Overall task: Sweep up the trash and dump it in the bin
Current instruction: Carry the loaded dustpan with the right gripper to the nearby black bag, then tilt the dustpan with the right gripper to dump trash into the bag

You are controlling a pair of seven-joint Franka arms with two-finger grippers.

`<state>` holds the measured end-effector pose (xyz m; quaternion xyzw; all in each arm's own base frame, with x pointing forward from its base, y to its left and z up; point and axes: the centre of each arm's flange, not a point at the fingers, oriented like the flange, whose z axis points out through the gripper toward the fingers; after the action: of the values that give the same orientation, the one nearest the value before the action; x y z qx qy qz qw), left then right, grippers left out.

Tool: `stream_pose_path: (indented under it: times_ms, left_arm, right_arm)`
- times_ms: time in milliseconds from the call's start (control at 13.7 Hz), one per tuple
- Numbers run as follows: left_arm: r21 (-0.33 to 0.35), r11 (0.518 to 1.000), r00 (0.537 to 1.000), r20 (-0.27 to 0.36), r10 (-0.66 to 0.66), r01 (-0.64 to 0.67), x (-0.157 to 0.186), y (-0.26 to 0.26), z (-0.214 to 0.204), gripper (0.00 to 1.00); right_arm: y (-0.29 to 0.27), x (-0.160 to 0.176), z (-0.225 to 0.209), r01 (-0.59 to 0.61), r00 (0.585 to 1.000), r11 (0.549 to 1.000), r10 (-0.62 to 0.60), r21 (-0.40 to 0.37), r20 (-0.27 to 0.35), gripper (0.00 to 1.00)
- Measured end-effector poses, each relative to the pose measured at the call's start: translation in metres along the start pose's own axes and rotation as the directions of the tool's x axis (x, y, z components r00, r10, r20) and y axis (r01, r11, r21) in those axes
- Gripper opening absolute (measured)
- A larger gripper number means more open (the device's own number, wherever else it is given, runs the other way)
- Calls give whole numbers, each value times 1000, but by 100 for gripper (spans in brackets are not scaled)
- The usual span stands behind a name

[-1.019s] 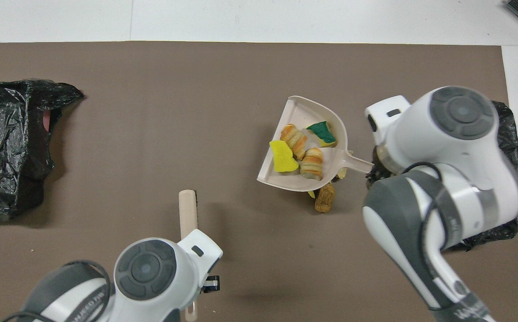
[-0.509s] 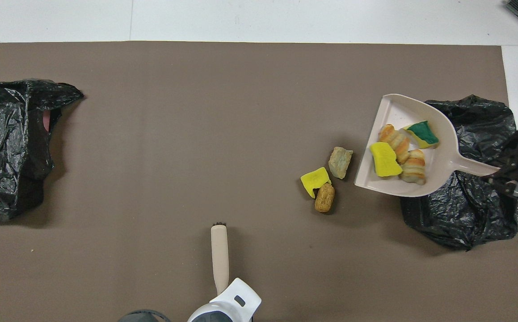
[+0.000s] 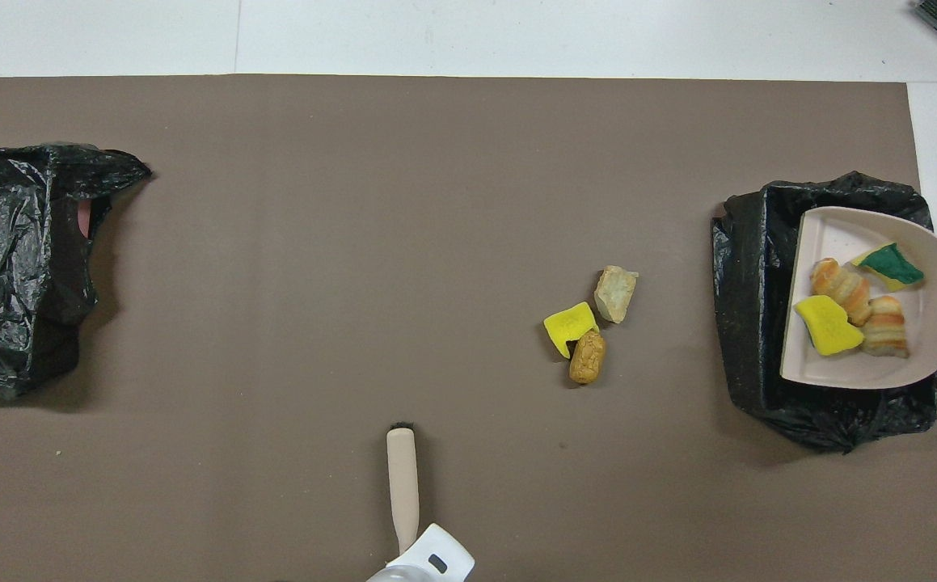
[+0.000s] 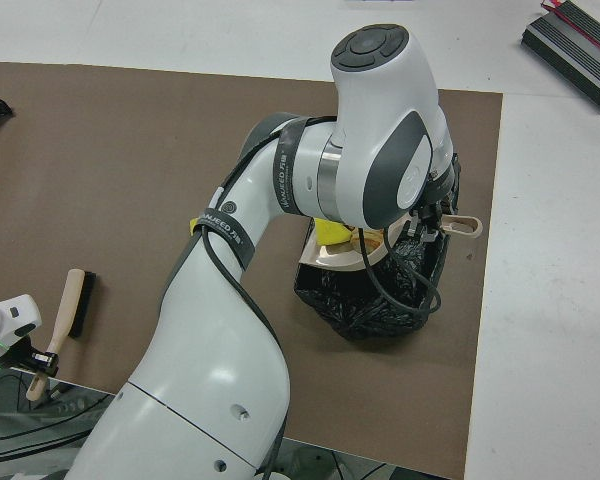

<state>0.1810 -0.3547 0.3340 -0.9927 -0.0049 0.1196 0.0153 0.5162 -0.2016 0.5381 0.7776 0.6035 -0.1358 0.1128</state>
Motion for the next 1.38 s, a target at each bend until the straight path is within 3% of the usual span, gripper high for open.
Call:
stream_pose_path:
  times_ms: [291, 437, 655, 800, 1164, 1382]
  left_arm:
    - [-38, 998, 998, 33, 48, -46, -1, 1, 0, 28]
    - [-48, 996, 996, 38, 82, -80, 1, 1, -1, 44]
    - [-98, 988, 992, 24, 126, -123, 20, 4, -20, 81]
    - [-136, 976, 985, -38, 166, -169, 55, -5, -59, 100]
    - [-74, 976, 955, -236, 180, -203, 159, -81, -155, 100]
    - [-2, 974, 936, -277, 217, -226, 221, -139, -212, 100]
  right_arm:
    - [2, 13, -3, 142, 975, 990, -140, 2, 172, 32]
    - [2, 33, -7, 225, 939, 974, -215, -9, 269, 32]
    - [-4, 58, -16, 309, 888, 950, -278, -28, 367, 32]
    - [-8, 69, -25, 336, 868, 941, -293, -40, 401, 32]
    - [-17, 101, -48, 363, 812, 931, -291, -47, 505, 32]
    - [-25, 111, -72, 363, 783, 931, -283, -37, 555, 32]
